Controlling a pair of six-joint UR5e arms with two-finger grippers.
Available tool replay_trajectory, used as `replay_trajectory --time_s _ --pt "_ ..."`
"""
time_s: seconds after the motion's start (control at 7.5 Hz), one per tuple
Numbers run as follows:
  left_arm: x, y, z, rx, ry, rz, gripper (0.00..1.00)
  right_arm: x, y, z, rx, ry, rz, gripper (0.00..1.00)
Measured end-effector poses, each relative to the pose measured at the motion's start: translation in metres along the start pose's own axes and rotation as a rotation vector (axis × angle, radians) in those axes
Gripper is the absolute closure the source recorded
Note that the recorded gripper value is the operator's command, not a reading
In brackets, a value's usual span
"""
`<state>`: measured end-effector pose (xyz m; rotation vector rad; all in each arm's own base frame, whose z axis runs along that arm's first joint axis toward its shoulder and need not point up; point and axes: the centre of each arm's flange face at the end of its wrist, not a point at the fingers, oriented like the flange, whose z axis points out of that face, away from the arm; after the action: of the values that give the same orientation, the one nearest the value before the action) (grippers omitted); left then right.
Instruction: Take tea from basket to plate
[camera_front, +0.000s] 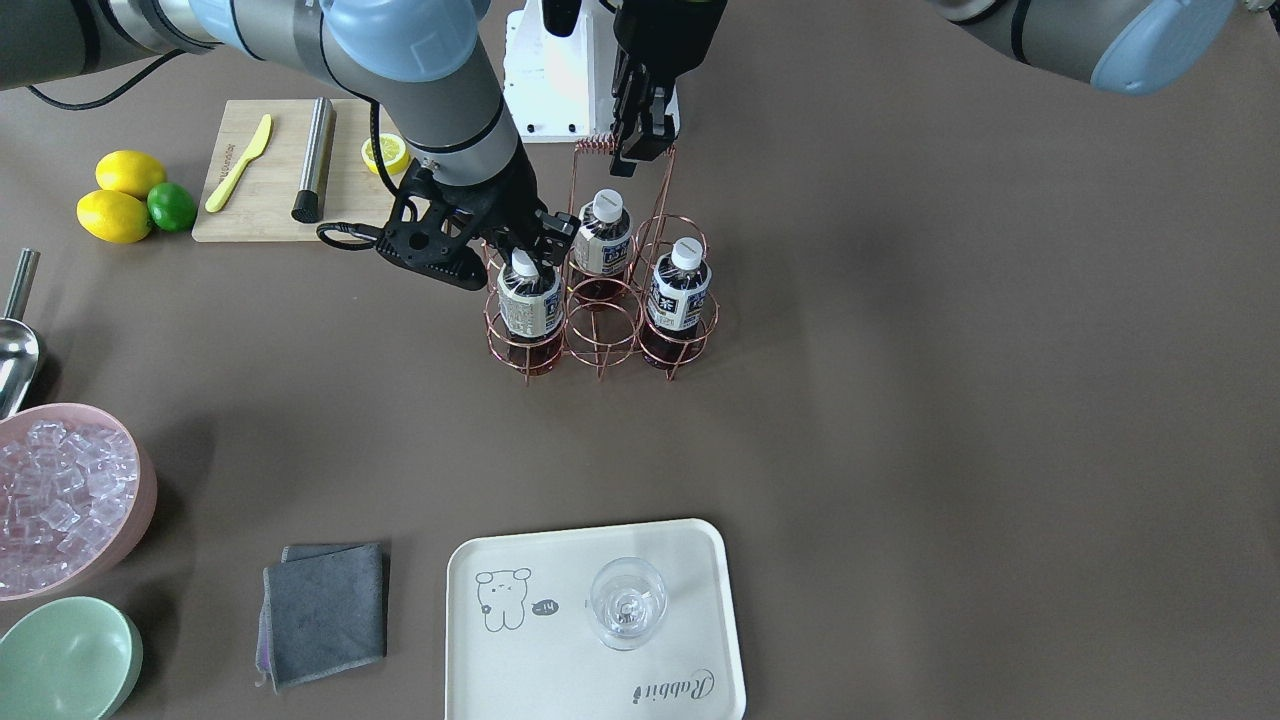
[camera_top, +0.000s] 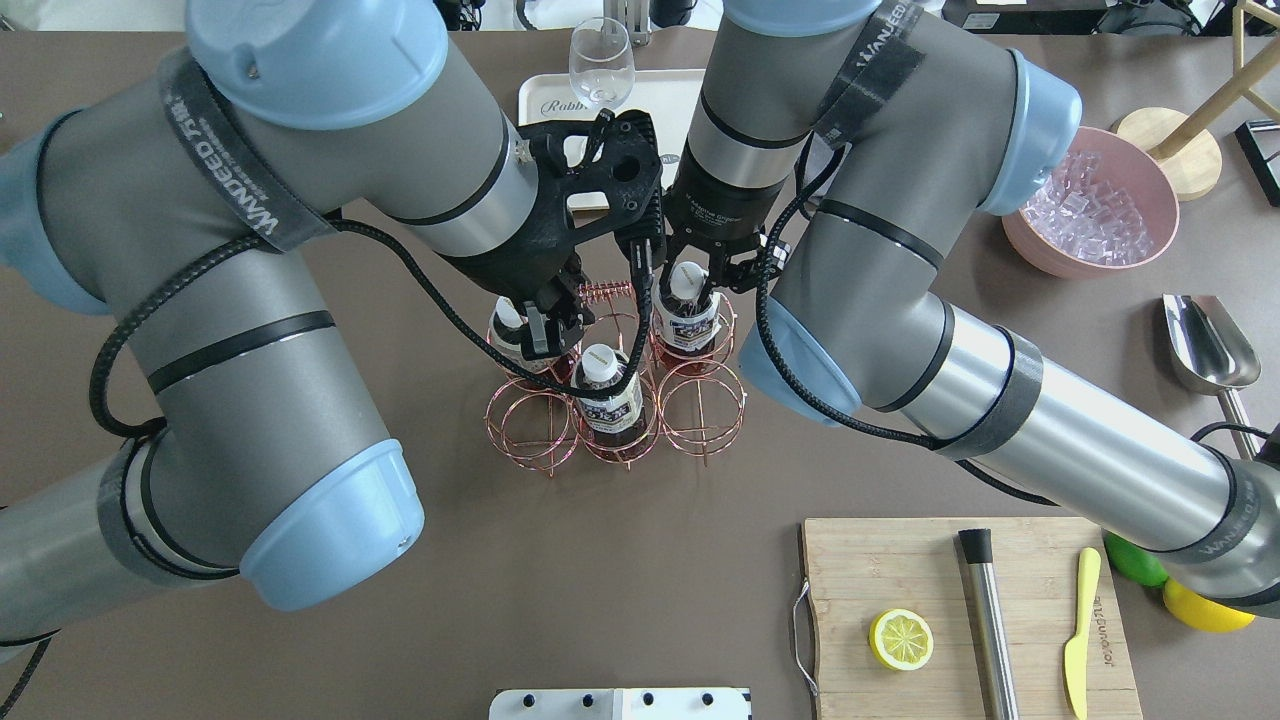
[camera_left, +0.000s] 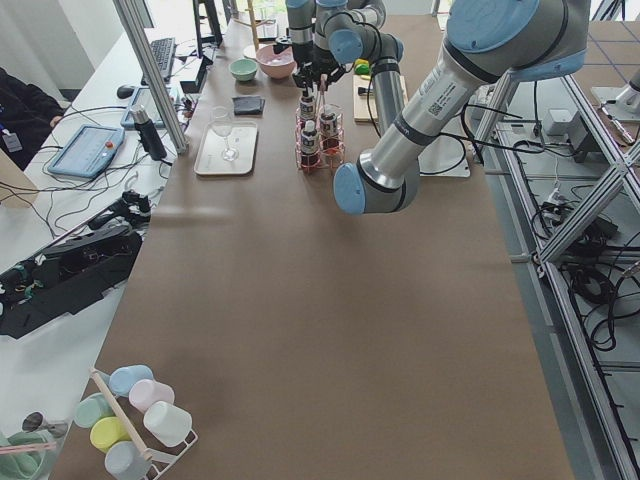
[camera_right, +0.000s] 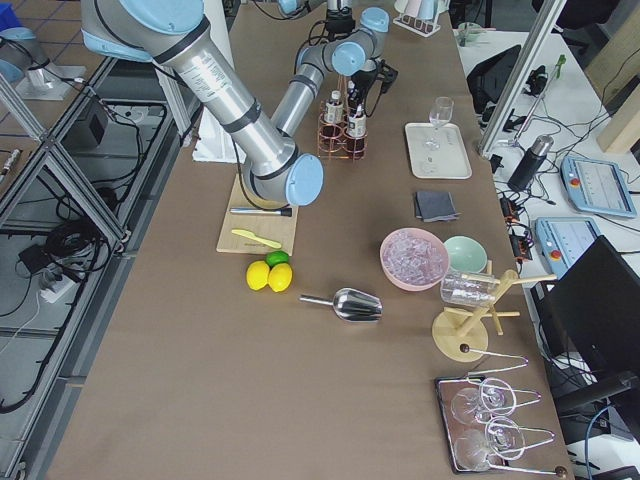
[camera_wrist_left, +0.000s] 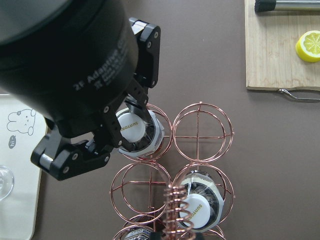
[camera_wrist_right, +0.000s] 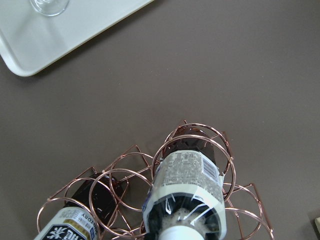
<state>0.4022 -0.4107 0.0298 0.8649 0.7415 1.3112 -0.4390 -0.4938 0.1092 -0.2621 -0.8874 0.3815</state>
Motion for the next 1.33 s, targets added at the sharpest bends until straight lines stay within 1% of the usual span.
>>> replay_trajectory --time_s 0.13,0.4,0.53,0.8,0.93,1.07,1.33 --pt "0.0 0.0 0.0 0.001 0.0 0.0 1.0 -0.003 -0.001 -0.016 -0.001 -0.005 0.009 1.0" --pt "0.0 0.0 0.0 0.001 -0.001 0.0 1.0 -0.021 -0.001 -0.068 0.002 -0.012 0.04 1.0" --pt "0.0 0.0 0.0 0.0 -0.001 0.0 1.0 -0.033 -0.007 -0.093 0.005 -0.023 0.052 1.0" --pt "0.0 0.0 -0.001 0.001 -0.001 0.0 1.0 -0.077 -0.036 -0.135 0.008 -0.032 0.046 1.0" --pt "0.0 0.0 -0.001 0.001 -0.002 0.0 1.0 -0.099 -0.055 -0.147 0.012 -0.02 0.017 1.0" --pt "0.0 0.0 -0.001 0.001 -0.002 0.0 1.0 -0.112 -0.073 -0.149 0.014 -0.002 -0.016 1.0" --pt "0.0 0.0 -0.002 0.003 -0.002 0.001 1.0 -0.123 -0.108 -0.135 0.022 0.002 -0.063 1.0"
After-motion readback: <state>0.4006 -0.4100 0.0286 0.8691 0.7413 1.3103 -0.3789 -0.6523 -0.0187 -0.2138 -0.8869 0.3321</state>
